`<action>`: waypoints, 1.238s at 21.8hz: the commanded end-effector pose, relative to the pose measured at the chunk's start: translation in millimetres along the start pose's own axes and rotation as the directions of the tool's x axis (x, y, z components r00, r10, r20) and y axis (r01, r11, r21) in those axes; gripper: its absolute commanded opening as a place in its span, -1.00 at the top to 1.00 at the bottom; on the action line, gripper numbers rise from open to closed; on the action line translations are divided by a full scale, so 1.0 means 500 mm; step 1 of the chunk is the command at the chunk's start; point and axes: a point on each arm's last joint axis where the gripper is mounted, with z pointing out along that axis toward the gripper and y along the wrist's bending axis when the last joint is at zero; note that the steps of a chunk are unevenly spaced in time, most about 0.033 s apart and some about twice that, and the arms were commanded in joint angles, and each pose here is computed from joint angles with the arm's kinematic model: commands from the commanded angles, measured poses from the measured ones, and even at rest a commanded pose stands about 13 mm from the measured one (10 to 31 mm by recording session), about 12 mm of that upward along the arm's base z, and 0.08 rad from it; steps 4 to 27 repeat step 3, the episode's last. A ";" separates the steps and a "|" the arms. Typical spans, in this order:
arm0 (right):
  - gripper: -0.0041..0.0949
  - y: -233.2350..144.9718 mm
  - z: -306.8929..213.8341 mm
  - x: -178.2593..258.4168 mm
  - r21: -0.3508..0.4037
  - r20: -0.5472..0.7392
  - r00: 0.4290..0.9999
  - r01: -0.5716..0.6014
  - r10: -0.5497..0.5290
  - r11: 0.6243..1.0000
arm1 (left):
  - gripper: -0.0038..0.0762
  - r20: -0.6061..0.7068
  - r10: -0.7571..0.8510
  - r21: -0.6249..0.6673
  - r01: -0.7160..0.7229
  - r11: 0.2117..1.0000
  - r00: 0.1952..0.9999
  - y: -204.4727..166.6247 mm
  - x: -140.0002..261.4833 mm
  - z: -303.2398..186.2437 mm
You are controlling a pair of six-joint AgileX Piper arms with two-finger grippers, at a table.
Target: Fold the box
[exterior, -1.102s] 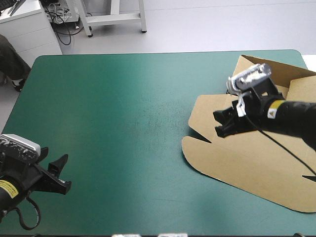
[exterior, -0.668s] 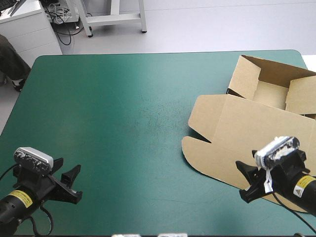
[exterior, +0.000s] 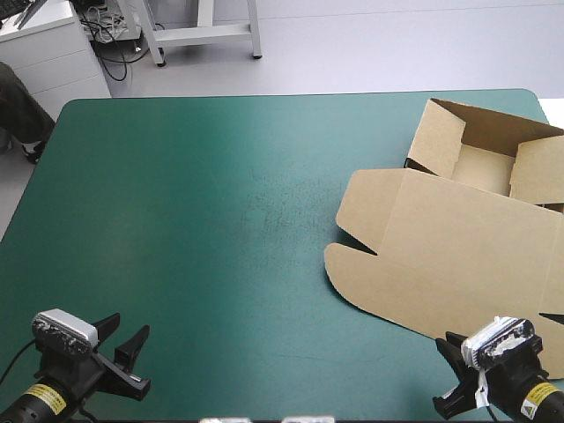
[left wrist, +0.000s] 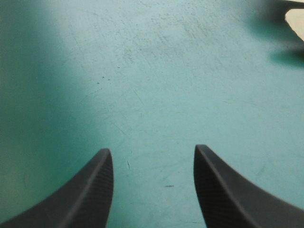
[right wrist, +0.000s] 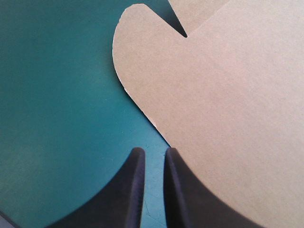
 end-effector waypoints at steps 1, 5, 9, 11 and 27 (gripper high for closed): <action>0.89 0.000 -0.008 -0.025 0.000 0.086 0.996 -0.003 0.003 1.000 | -0.02 0.085 -0.011 0.011 0.010 1.000 0.996 -0.002 -0.024 -0.005; 0.96 0.000 -0.008 -0.025 0.000 0.086 0.996 -0.003 0.003 1.000 | -0.02 0.055 -0.010 0.012 0.010 1.000 0.998 -0.002 -0.018 -0.004; 0.96 0.000 -0.008 -0.025 0.000 0.086 0.996 -0.003 0.003 1.000 | -0.02 0.055 -0.010 0.012 0.010 1.000 0.998 -0.002 -0.018 -0.004; 0.96 0.000 -0.008 -0.025 0.000 0.086 0.996 -0.003 0.003 1.000 | -0.02 0.055 -0.010 0.012 0.010 1.000 0.998 -0.002 -0.018 -0.004; 0.96 0.000 -0.008 -0.025 0.000 0.086 0.996 -0.003 0.003 1.000 | -0.02 0.055 -0.010 0.012 0.010 1.000 0.998 -0.002 -0.018 -0.004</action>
